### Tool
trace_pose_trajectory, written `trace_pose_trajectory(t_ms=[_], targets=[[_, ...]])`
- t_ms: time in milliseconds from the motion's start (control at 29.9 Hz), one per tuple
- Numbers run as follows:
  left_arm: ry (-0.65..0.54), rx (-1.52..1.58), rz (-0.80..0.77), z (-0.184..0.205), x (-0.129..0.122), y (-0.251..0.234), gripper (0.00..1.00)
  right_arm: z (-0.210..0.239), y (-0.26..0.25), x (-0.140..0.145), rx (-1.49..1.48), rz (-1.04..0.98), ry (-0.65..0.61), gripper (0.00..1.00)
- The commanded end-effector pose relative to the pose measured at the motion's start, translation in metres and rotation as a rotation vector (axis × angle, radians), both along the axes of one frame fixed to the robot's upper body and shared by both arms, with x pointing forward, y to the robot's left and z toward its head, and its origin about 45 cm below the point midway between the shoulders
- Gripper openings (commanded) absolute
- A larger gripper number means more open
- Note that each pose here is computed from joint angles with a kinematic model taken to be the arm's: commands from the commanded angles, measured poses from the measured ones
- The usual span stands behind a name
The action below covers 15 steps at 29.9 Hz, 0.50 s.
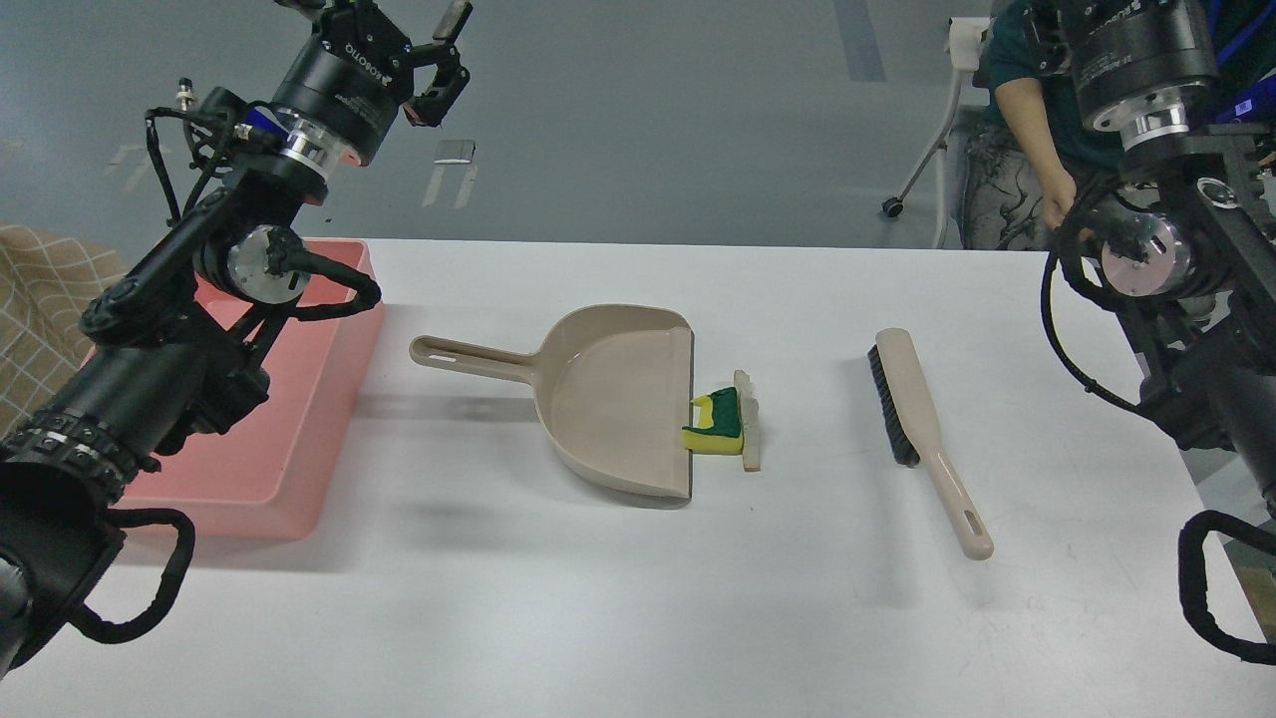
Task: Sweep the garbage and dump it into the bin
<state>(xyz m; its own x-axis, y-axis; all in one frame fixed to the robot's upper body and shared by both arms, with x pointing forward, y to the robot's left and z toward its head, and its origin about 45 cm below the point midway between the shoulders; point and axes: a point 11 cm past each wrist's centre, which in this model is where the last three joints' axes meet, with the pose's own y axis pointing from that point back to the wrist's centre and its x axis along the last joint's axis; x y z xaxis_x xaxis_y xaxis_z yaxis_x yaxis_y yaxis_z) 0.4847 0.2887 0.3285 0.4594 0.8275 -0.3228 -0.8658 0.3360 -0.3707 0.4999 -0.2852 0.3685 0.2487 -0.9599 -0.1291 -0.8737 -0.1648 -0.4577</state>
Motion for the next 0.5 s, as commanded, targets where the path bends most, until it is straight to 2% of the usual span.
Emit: trace_pose_trajectory(t_ms=[0, 468], targets=[[0.037, 0.036, 0.024, -0.013, 0.002, 0.008, 0.98, 0.000, -0.006, 0.004, 0.000, -0.020, 0.011, 1.00], [0.056, 0.107, 0.066, -0.015, 0.001, 0.034, 0.98, -0.015, -0.010, 0.006, -0.012, -0.045, 0.062, 1.00]])
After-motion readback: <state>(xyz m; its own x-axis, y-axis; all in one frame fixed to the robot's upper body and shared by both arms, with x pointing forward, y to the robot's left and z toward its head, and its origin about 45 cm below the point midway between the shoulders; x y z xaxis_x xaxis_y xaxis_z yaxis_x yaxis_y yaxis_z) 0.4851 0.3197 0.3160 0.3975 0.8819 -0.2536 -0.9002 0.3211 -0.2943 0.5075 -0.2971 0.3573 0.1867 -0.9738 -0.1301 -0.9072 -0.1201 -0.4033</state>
